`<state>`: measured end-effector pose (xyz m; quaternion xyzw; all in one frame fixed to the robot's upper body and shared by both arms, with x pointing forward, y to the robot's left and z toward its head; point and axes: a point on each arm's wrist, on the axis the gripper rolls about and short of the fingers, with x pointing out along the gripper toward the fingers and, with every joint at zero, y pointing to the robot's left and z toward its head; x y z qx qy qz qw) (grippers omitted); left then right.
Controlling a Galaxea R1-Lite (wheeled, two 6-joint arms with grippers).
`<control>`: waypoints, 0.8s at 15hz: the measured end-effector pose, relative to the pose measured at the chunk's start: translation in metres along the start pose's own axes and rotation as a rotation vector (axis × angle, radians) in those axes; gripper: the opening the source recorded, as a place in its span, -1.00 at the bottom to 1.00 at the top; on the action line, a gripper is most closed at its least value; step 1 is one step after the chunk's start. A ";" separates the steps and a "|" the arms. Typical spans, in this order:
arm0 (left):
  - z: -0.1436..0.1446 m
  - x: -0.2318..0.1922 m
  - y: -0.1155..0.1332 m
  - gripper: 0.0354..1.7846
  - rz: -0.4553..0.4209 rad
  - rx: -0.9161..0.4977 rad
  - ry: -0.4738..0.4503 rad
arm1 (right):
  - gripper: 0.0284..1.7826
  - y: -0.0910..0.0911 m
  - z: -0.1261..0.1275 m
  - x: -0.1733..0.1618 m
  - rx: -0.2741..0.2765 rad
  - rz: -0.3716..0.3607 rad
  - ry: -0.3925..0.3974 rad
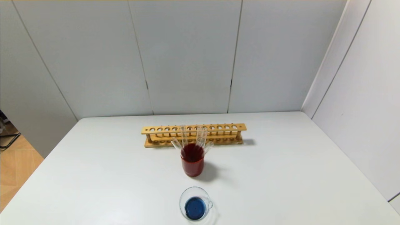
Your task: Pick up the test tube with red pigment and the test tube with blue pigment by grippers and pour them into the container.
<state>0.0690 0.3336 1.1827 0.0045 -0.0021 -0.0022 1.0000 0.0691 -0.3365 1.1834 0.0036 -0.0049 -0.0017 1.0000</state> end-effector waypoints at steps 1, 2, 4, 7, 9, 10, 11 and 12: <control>0.000 0.000 0.000 0.95 0.000 0.000 0.000 | 0.96 0.000 0.000 0.000 0.000 0.000 0.000; 0.000 0.000 0.000 0.95 0.000 0.000 0.000 | 0.96 0.000 0.000 0.000 0.000 0.000 0.000; 0.000 0.000 0.000 0.95 0.000 0.000 0.000 | 0.96 0.000 0.000 0.000 0.000 0.000 0.000; 0.000 0.000 0.000 0.95 0.000 0.000 0.000 | 0.96 0.000 0.000 0.000 0.003 0.000 0.000; 0.000 0.000 0.000 0.95 0.000 0.000 0.000 | 0.96 0.000 0.000 0.000 0.003 0.000 0.000; 0.000 0.000 0.000 0.95 0.000 0.000 0.000 | 0.96 0.000 0.000 0.000 0.004 0.000 0.000; 0.000 0.000 0.000 0.95 0.000 0.000 0.000 | 0.96 0.000 0.000 0.000 0.004 0.000 0.000; 0.000 0.000 0.000 0.95 0.000 0.000 0.000 | 0.96 0.000 0.000 0.000 0.004 0.000 0.000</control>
